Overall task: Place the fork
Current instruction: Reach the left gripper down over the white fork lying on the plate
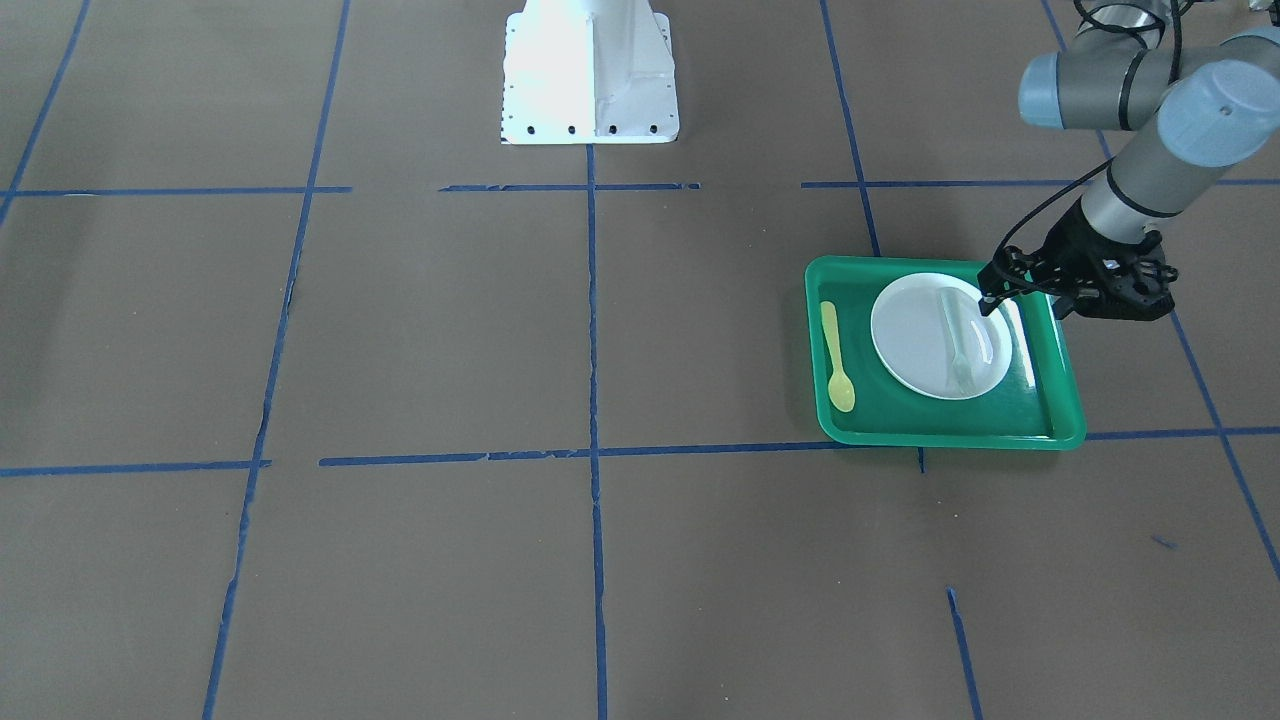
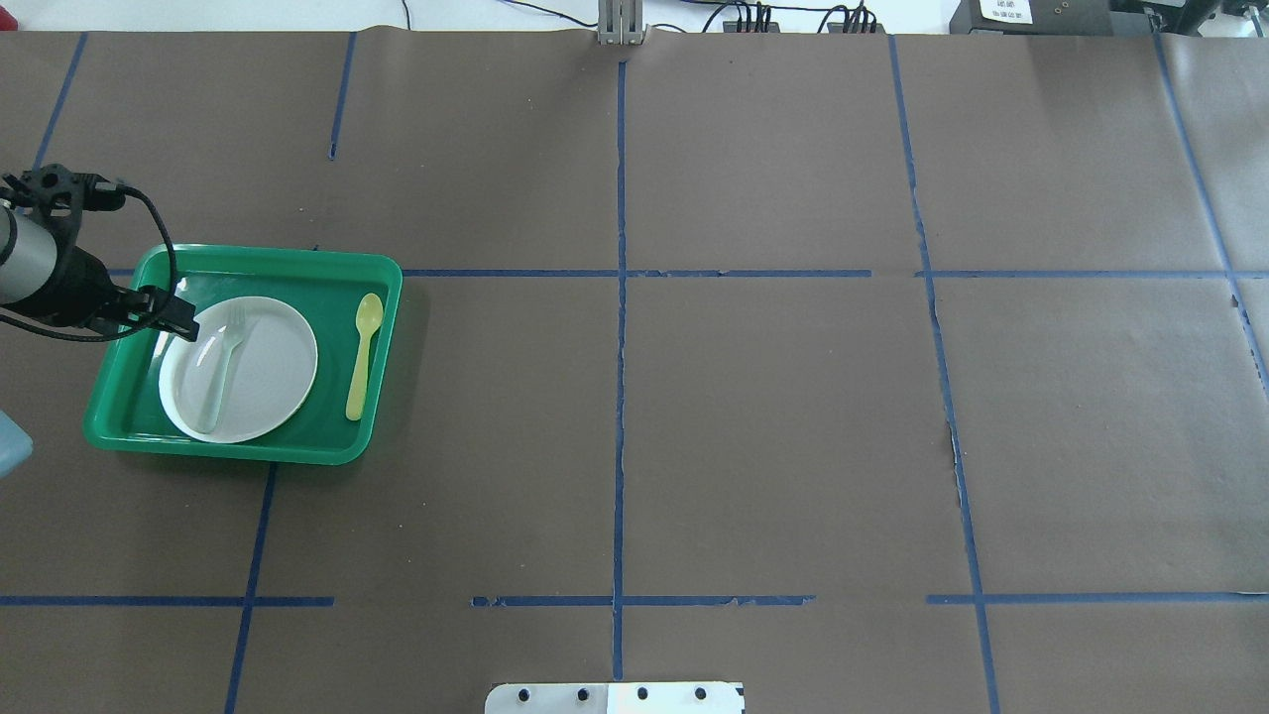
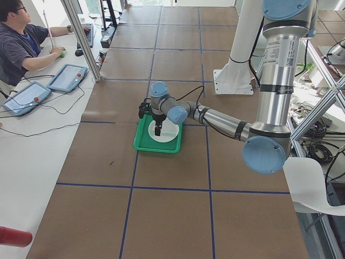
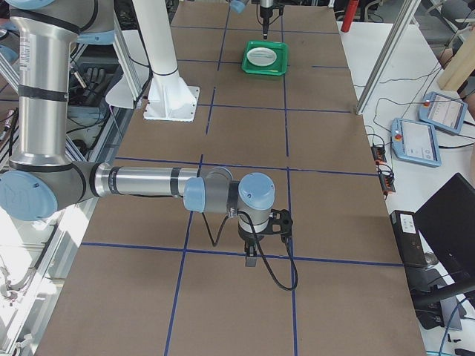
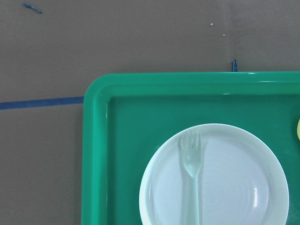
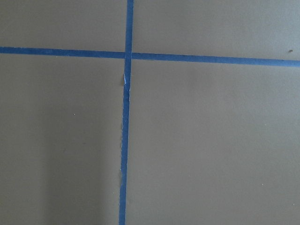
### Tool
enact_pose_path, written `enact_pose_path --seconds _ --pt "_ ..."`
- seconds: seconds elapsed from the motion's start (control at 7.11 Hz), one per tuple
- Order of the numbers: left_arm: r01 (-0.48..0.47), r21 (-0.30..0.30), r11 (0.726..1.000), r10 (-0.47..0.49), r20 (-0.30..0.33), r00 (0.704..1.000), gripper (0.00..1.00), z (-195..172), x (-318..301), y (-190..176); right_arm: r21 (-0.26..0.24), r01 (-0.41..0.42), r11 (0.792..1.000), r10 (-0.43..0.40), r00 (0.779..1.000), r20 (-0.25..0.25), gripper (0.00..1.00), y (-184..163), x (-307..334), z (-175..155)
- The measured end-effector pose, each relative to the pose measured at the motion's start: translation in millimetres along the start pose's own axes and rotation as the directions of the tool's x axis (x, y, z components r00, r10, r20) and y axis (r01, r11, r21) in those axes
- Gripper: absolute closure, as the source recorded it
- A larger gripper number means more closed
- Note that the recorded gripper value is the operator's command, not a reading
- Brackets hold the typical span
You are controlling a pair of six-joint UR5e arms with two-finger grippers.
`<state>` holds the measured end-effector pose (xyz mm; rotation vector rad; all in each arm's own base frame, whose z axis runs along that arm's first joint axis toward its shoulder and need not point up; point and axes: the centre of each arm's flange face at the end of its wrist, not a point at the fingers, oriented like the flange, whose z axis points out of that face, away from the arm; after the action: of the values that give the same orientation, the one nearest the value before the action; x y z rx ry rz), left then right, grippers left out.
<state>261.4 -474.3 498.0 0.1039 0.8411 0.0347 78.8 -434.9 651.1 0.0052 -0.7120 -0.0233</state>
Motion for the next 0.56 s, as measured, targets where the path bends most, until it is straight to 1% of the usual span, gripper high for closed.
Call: enact_pose_path --seconds 0.14,0.28,0.56 --pt "0.0 -0.004 1.0 0.0 -0.003 1.0 0.03 22 5 7 0.0 0.0 1.0 0.0 1.0 0.0 0.0 0 0 0" --pt "-0.004 -0.012 1.0 0.004 -0.004 1.0 0.06 35 11 11 0.0 0.0 1.0 0.0 1.0 0.0 0.0 0 0 0" --pt "-0.011 -0.024 1.0 0.011 -0.004 1.0 0.13 48 20 11 0.0 0.0 1.0 0.0 1.0 0.0 0.0 0 0 0"
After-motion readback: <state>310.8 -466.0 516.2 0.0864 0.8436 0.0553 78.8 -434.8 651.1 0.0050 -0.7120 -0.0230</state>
